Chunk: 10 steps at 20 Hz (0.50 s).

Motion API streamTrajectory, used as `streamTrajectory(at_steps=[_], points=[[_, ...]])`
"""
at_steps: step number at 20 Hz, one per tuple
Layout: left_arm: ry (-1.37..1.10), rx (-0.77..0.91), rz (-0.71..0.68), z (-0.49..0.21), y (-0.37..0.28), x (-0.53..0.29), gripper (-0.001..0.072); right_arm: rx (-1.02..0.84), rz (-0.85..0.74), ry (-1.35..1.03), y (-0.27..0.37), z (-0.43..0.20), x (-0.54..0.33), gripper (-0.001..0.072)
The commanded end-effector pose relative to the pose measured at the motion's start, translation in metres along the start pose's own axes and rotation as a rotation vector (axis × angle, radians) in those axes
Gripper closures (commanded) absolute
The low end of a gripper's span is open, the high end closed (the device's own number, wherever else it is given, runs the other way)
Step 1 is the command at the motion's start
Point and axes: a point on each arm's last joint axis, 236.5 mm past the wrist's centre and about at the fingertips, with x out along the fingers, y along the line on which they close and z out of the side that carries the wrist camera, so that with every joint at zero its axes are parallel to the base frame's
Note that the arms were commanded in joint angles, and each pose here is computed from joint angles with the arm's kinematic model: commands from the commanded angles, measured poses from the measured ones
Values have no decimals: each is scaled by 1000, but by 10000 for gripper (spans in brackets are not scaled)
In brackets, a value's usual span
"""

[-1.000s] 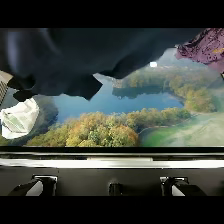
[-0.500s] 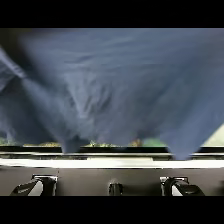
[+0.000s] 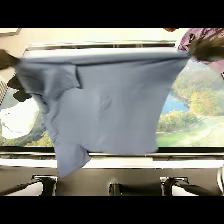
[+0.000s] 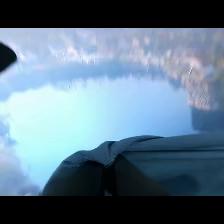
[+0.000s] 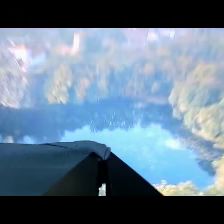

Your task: Fold the clothes and pants, and hang the long-sleeved shirts on hangers.

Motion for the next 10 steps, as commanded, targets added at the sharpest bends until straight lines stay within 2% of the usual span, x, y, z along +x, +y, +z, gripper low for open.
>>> streamTrajectory(at_steps=[1, 5, 10], points=[[225, 2, -61, -58, 17, 131, 690, 54, 12, 212, -5, -48, 122, 683], [255, -45, -37, -92, 41, 226, 690, 95, 30, 264, -7, -78, 209, 683], [301, -44, -8, -115, 57, 250, 690, 109, 29, 396, -9, -126, 252, 683]])
